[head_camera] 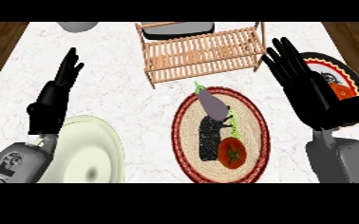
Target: Pick the tomato from the placemat and place it in the tiered shelf
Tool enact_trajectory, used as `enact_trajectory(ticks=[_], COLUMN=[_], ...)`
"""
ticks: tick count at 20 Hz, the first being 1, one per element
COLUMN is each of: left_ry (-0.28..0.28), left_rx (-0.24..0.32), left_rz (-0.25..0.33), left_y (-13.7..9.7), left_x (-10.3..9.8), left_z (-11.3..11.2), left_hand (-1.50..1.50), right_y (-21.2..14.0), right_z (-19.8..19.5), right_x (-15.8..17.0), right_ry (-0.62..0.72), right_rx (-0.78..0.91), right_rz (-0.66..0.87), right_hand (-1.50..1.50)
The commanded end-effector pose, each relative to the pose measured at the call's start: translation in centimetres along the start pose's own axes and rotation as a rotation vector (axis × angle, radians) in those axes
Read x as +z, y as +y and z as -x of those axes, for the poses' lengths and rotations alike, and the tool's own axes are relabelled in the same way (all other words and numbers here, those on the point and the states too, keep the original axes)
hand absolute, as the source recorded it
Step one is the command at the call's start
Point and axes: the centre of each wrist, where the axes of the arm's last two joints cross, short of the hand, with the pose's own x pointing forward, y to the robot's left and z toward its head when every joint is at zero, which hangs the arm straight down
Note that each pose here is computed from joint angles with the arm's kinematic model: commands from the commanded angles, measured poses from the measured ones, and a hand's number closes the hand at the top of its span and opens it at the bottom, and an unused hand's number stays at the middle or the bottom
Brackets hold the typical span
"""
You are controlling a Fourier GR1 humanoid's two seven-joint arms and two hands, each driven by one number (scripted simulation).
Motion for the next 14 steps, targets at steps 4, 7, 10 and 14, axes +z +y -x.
enact_trajectory(ticks=[4, 7, 10, 14], left_ry=[0.409, 0.524, 0.624, 0.63], left_rx=[0.123, 0.198, 0.309, 0.322], left_rz=[-0.054, -0.08, -0.016, 0.018], left_y=[0.2, -0.2, -0.5, 0.4], left_x=[4.2, 5.3, 7.1, 6.6], left_z=[6.2, 7.4, 8.6, 8.9], left_hand=[0.0, 0.0, 0.0, 0.0], right_y=[-5.7, -11.6, -10.2, -5.3], right_z=[-2.7, -3.1, 2.3, 4.7], right_x=[6.5, 11.2, 16.6, 21.5], right_ry=[-0.183, 0.1, 0.11, -0.024], right_rx=[0.351, 0.724, 0.612, 0.612], right_rz=[0.327, 0.588, 0.798, 0.711], right_hand=[1.5, 1.5, 1.5, -1.5])
